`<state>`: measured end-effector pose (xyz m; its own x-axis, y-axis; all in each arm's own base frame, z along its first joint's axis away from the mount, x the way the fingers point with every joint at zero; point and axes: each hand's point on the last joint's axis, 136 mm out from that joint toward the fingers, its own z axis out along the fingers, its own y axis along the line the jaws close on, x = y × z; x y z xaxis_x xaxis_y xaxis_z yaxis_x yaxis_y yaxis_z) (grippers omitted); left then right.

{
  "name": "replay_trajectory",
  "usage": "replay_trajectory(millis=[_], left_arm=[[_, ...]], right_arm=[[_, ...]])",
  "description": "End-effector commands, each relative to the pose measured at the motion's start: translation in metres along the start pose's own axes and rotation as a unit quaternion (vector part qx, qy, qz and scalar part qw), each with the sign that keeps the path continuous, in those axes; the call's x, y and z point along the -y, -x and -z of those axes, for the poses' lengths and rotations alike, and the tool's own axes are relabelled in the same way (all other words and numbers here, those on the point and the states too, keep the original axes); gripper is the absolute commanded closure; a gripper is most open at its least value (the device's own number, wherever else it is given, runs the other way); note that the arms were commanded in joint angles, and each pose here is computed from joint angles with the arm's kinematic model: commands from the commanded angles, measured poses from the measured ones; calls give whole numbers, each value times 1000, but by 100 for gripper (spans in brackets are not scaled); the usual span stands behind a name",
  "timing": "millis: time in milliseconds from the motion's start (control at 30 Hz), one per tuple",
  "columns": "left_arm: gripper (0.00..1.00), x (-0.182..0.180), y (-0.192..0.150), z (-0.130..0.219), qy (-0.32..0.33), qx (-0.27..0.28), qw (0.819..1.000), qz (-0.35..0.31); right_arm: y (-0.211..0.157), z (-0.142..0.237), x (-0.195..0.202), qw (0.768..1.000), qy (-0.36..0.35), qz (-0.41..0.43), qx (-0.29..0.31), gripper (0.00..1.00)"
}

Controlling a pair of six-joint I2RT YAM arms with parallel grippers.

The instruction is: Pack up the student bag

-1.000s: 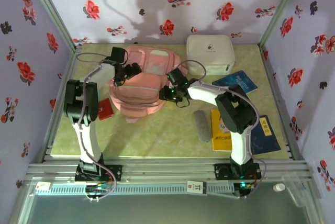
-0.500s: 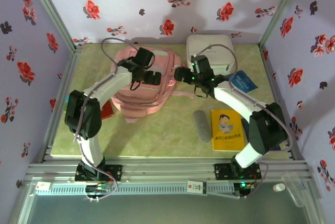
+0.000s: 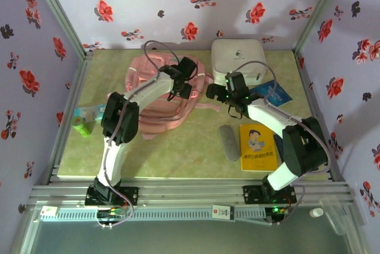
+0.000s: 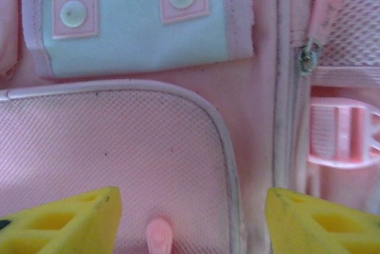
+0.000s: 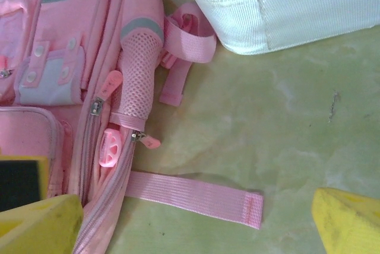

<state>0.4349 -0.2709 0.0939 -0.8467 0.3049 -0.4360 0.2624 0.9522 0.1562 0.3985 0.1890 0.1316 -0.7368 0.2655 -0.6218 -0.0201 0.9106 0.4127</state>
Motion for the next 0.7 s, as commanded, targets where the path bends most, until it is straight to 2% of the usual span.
replay_trajectory(millis=[0, 333, 467, 667], left_arm=[[42, -8, 1, -6, 44, -12, 999, 1], [52, 3, 1, -29, 47, -29, 998, -4], [62, 3, -1, -33, 50, -33, 998, 0], [84, -1, -5, -24, 55, -42, 998, 1]], right_arm=[[10, 5, 1, 1000, -1, -6, 29, 1], [4, -9, 11, 999, -3, -37, 19, 6], [2, -14, 9, 1000, 3, -29, 10, 9], [-1, -21, 9, 1000, 8, -16, 5, 10]])
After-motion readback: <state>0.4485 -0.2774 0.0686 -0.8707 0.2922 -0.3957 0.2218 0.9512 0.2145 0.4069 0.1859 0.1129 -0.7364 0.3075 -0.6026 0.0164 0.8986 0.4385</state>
